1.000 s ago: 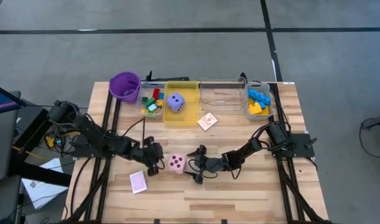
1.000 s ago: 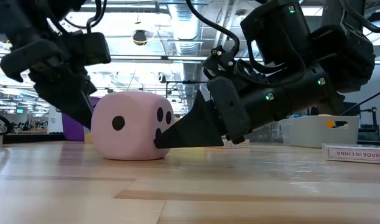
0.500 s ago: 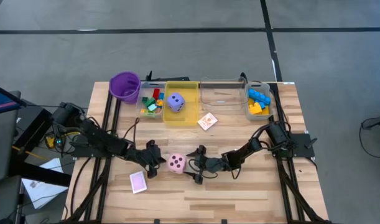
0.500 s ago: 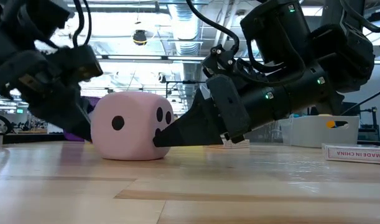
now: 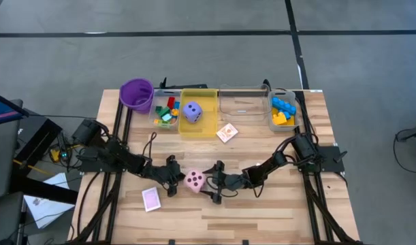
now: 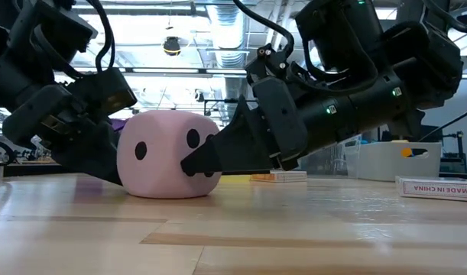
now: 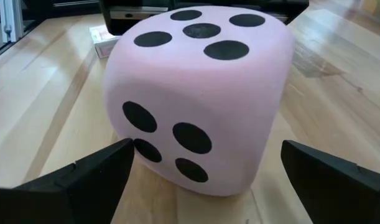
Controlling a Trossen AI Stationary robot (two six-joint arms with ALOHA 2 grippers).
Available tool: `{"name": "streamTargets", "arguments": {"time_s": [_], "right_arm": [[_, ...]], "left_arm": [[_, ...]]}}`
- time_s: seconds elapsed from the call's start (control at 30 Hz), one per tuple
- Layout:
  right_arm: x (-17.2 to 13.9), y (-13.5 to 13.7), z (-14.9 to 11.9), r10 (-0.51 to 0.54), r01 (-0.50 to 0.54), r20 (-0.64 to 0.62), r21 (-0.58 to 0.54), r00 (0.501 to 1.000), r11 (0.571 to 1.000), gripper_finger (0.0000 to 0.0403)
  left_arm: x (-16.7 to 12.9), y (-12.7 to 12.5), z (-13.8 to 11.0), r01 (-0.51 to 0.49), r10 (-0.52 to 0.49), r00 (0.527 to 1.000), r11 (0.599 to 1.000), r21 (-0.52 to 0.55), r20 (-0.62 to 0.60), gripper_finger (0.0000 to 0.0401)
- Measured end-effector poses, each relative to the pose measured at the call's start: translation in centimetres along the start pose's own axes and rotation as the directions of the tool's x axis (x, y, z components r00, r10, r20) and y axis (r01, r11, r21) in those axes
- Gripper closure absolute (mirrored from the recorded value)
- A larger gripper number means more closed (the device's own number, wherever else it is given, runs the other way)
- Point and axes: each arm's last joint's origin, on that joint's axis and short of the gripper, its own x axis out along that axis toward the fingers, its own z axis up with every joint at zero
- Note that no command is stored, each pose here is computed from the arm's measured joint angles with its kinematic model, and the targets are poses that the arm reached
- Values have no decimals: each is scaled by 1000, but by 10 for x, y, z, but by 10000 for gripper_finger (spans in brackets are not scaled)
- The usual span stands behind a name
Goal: Pick & Place Toys
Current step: Put the large pink dice into the yellow bin
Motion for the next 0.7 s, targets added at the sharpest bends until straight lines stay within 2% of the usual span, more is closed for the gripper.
{"name": "streamTargets", "arguments": {"time_s": [0.37,0.7], "right_arm": [[0,-1,-1,-8,8,-13,-2,1000,1000,4],[4,-13,-1,-43,49,-50,130,998,990,4]], "left_arm": [[0,0,0,-2,2,1000,1000,-3,-3,401],[0,0,-1,-3,3,1000,999,-47,-5,401]]}}
